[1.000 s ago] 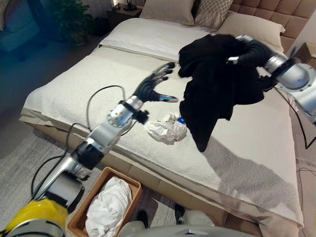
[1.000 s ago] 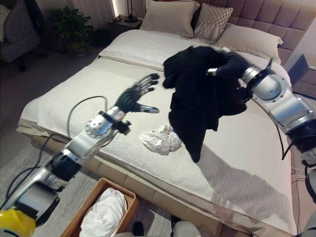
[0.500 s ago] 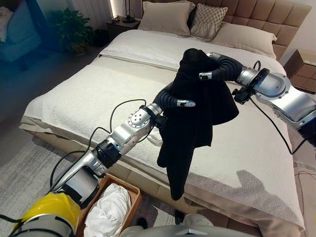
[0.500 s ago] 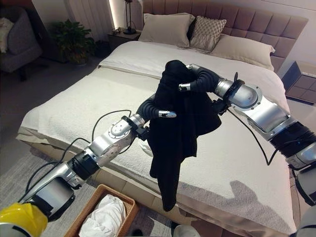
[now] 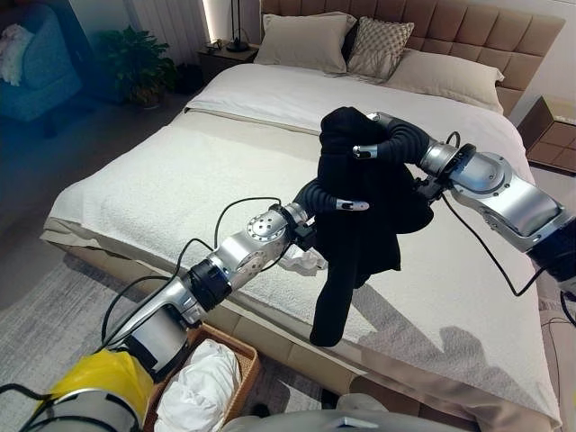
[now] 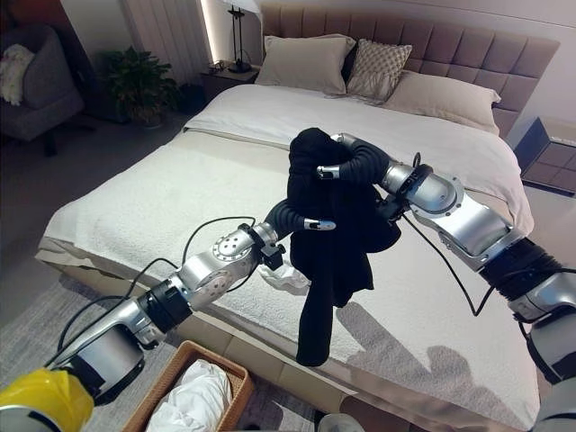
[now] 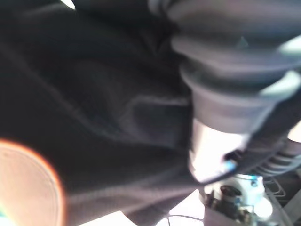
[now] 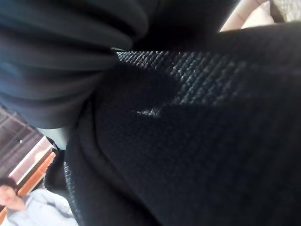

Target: Pick up clothes into the bucket

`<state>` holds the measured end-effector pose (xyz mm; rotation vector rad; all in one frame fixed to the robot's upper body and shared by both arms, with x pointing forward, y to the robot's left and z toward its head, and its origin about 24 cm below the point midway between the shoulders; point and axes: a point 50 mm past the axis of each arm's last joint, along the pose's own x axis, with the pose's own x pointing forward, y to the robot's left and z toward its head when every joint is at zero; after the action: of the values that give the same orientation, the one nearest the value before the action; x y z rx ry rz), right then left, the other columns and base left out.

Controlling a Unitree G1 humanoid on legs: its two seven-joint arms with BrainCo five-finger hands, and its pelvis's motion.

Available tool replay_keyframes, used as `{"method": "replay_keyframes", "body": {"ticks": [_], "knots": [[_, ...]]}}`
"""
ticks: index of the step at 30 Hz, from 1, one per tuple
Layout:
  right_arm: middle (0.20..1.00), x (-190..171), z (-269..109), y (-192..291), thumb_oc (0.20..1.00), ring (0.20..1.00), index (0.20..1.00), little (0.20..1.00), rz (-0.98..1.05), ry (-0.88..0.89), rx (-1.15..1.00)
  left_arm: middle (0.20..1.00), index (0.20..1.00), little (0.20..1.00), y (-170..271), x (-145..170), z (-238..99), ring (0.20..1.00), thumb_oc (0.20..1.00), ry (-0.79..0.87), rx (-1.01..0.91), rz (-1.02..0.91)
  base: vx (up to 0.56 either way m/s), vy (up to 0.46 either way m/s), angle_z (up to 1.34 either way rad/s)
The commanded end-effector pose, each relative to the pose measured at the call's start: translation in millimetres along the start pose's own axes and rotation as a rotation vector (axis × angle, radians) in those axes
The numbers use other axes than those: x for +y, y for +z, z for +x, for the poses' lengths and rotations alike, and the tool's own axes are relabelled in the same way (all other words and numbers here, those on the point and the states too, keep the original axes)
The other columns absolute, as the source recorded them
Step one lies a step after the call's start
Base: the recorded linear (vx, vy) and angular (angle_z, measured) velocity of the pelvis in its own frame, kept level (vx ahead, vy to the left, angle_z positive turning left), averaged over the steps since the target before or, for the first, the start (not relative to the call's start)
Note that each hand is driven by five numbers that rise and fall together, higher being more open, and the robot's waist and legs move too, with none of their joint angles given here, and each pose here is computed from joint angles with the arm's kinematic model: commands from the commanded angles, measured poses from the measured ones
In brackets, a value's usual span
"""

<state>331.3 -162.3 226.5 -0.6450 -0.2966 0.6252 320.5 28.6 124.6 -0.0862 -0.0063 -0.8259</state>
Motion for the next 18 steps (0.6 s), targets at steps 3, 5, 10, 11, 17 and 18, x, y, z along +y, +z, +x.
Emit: {"method": "replay_keyframes", "body": {"ticks": [3,5,10,11,17,18], "knots": [[0.200,-17,2,55,0.200,0.200,0.200,0.200,0.061,-0.131,-0.316,0.200,0.200,0.200,0,-16,6,0.200,0.200,-0.103,-0.011,-0.039,0.00,0.000,0.00],[0.263,-20,-4,45,0.263,0.263,0.263,0.263,0.078,-0.169,-0.294,0.200,0.200,0.200,-4,-8,-1,0.200,0.200,-0.060,-0.012,-0.058,0.00,0.000,0.00],[1.000,-27,-28,17,1.000,1.000,1.000,1.000,0.133,-0.303,-0.233,0.200,0.200,0.200,-14,20,-27,0.200,0.200,0.084,-0.035,-0.111,0.00,0.000,0.01],[1.000,-27,-34,9,1.000,1.000,1.000,1.000,0.148,-0.334,-0.218,0.200,0.200,0.200,-16,26,-34,0.200,0.200,0.115,-0.038,-0.113,0.00,0.000,0.00],[1.000,-22,-78,-43,1.000,1.000,1.000,1.000,0.230,-0.538,-0.075,0.200,0.200,0.200,-22,61,-92,0.200,0.200,0.323,-0.094,-0.077,0.00,0.000,0.00],[1.000,-19,-87,-51,1.000,1.000,1.000,1.000,0.235,-0.570,-0.047,0.200,0.200,0.200,-26,65,-103,0.200,0.200,0.363,-0.093,-0.078,0.00,0.000,0.00]]}}
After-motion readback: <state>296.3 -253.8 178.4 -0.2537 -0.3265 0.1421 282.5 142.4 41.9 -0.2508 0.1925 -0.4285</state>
